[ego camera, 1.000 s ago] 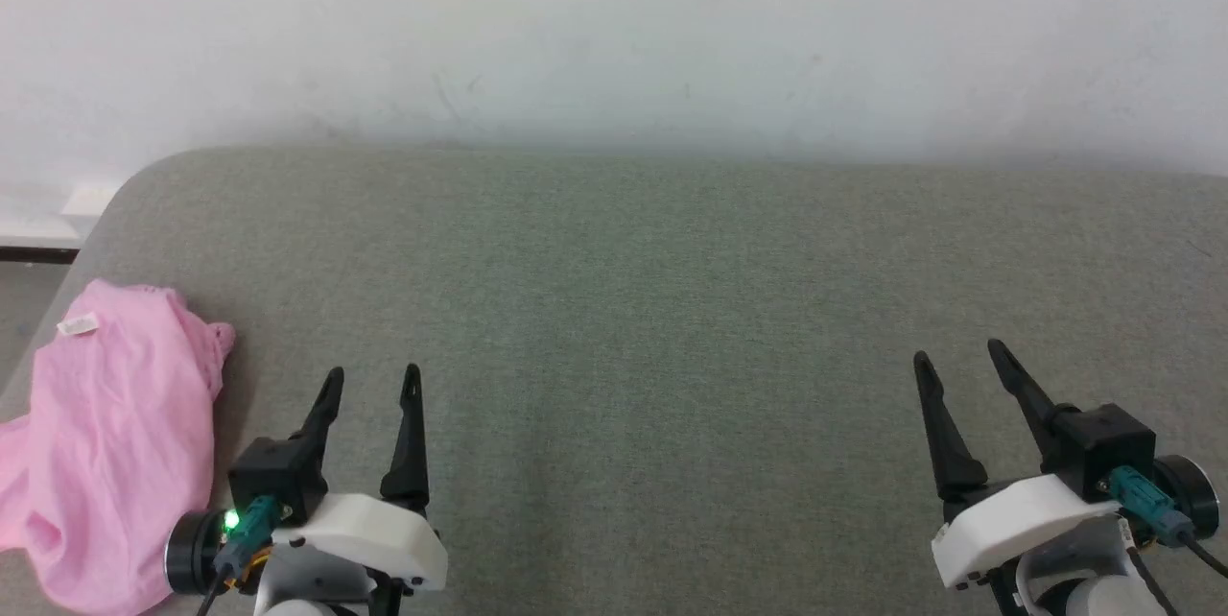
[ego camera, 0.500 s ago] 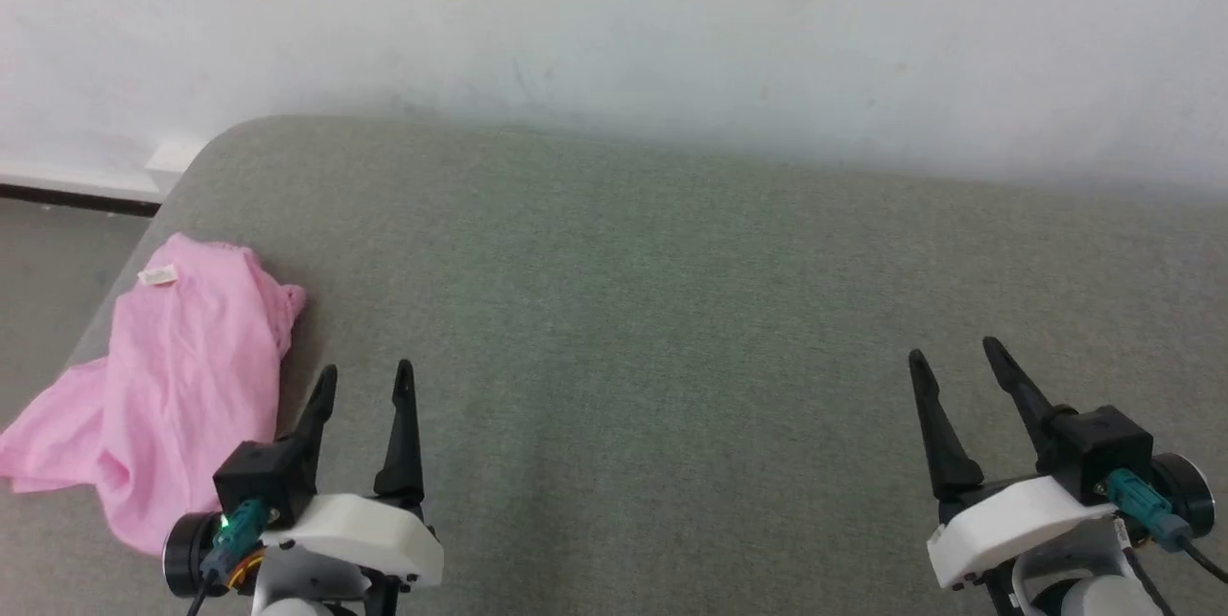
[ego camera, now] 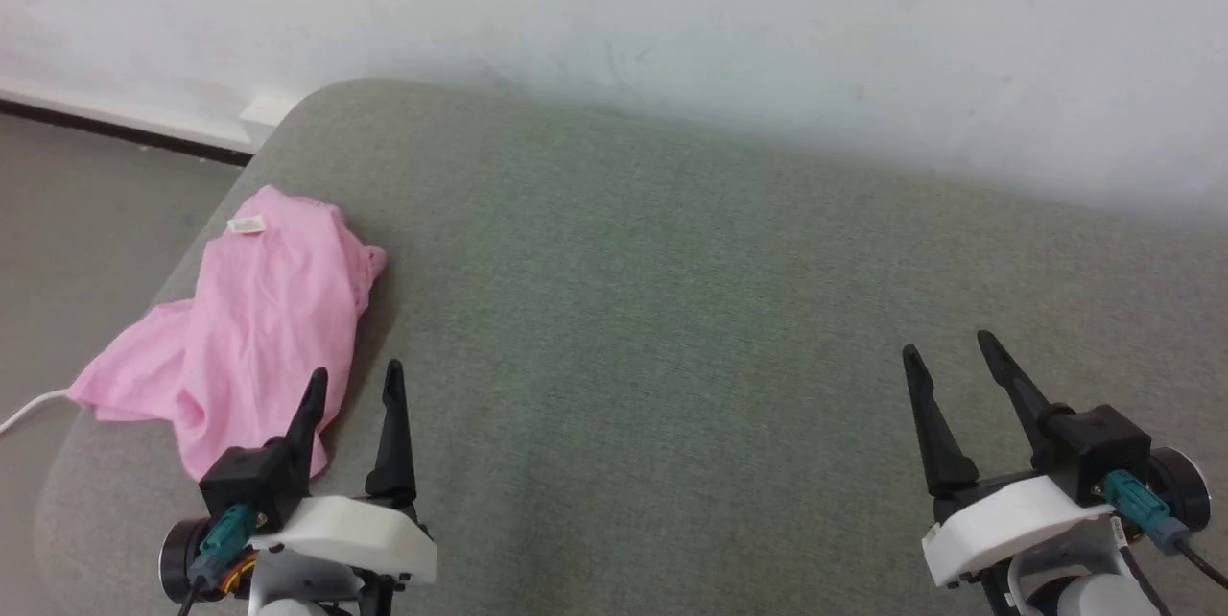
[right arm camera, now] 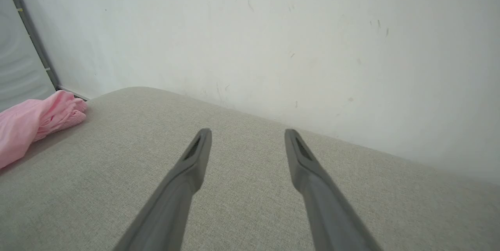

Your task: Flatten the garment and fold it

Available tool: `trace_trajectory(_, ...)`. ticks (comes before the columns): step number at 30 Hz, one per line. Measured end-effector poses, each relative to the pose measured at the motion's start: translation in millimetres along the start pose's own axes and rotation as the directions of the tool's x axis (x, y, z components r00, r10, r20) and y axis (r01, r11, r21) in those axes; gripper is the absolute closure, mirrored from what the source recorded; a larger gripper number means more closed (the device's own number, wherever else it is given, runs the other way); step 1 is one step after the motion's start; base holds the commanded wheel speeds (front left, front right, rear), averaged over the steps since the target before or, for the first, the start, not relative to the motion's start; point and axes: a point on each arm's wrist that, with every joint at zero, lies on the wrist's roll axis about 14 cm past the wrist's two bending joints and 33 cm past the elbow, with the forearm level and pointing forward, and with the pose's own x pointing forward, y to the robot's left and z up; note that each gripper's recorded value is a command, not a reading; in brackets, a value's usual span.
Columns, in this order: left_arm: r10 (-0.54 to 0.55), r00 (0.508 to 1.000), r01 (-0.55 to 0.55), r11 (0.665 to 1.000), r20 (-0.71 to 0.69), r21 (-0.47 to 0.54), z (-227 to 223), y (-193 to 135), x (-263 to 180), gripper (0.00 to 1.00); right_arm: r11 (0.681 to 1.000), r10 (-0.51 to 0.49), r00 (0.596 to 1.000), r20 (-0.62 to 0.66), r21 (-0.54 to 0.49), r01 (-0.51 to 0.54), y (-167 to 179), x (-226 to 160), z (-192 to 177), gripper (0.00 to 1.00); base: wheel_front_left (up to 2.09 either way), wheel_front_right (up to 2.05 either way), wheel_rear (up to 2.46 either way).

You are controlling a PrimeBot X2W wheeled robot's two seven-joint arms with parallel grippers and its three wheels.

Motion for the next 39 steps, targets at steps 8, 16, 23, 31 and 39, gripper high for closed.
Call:
trace_trajectory(8,0.078,0.997,-0.078,0.997,0.022,0.001,5.5,24.1,-6.7,0.0,0.998,0.059,0.998,0.0,0.01,-0.059,17.7,12.2,-2.5,0.0,0.0,0.0,0.0)
trace_trajectory(16,0.132,0.985,-0.132,0.991,0.11,-0.007,33.3,40.7,14.6,0.0,0.996,0.09,0.996,-0.02,0.023,-0.09,25.1,24.6,-11.7,0.0,0.0,0.0,0.0)
trace_trajectory(23,0.146,0.954,-0.162,0.986,0.261,0.044,84.9,53.9,55.5,0.0,0.995,0.099,0.994,-0.041,0.029,-0.098,23.7,38.8,-21.0,0.0,0.0,0.0,0.0)
trace_trajectory(31,0.118,0.967,-0.152,0.979,0.224,0.139,83.4,69.4,115.5,0.0,0.995,0.097,0.992,-0.076,0.036,-0.094,17.0,56.3,-40.6,0.0,0.0,0.0,0.0)
trace_trajectory(39,0.169,0.975,-0.141,0.973,-0.147,0.182,4.7,101.2,161.4,0.0,0.994,0.096,0.989,-0.114,0.063,-0.089,11.4,70.3,-66.9,0.0,0.0,0.0,0.0)
